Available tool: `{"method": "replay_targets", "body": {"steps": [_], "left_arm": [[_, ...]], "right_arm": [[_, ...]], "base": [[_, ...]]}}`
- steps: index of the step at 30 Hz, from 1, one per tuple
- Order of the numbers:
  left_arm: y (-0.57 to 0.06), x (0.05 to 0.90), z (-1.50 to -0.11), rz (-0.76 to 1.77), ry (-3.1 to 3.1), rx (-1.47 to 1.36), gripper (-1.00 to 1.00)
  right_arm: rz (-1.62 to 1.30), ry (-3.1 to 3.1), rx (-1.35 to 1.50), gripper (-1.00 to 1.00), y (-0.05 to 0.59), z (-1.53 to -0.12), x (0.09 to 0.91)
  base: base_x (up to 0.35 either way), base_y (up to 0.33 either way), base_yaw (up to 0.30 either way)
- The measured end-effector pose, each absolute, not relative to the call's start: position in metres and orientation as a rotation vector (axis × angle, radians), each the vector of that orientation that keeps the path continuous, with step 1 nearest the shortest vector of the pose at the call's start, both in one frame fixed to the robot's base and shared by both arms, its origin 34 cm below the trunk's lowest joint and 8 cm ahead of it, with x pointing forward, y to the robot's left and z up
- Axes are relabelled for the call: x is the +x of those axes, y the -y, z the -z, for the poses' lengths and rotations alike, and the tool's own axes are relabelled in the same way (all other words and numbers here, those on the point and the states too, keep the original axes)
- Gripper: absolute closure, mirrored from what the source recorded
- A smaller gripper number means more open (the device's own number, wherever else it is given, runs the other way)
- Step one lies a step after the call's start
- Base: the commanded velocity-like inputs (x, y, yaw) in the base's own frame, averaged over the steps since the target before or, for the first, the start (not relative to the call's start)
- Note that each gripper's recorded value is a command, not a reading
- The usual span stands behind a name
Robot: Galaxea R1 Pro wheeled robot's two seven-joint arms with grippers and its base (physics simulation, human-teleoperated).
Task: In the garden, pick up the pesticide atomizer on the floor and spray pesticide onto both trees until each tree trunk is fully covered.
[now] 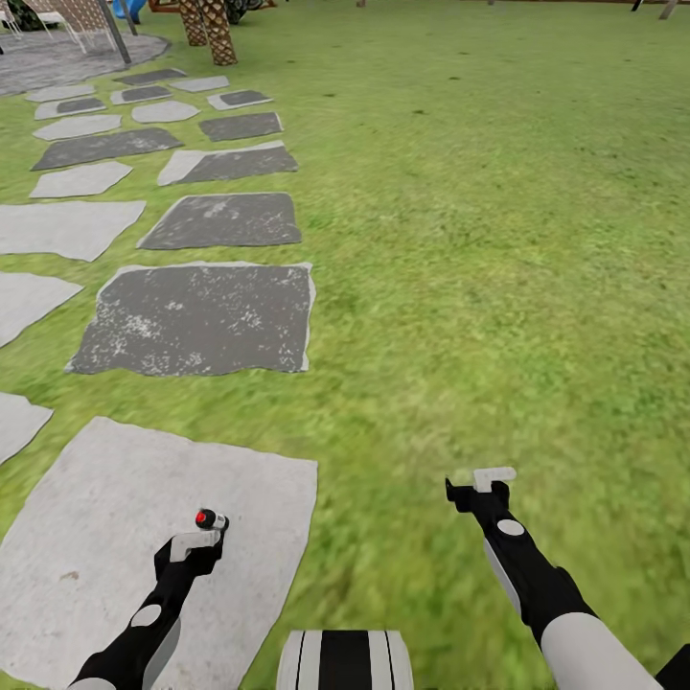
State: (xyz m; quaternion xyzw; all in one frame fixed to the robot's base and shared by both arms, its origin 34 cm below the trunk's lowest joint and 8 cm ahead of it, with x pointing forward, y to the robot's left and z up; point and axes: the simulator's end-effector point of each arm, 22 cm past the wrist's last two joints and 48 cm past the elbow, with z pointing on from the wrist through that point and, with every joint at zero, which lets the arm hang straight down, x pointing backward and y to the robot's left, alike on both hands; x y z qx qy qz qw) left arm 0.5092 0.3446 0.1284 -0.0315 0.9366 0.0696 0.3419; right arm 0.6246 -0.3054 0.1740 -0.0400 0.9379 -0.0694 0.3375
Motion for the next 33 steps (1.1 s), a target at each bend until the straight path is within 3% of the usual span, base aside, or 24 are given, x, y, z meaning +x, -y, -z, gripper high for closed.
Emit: {"method": "replay_targets", "body": {"steps": [33], "left_arm": [[-0.345, 0.5033, -0.1219, -0.183, -2.451, -0.083, -1.0]], "right_arm": [[0.181, -2.458, -0.106, -1.0, 0.3058, -0.1661, 0.6198]], "base": [[0.037, 0.0, 0.0]]}}
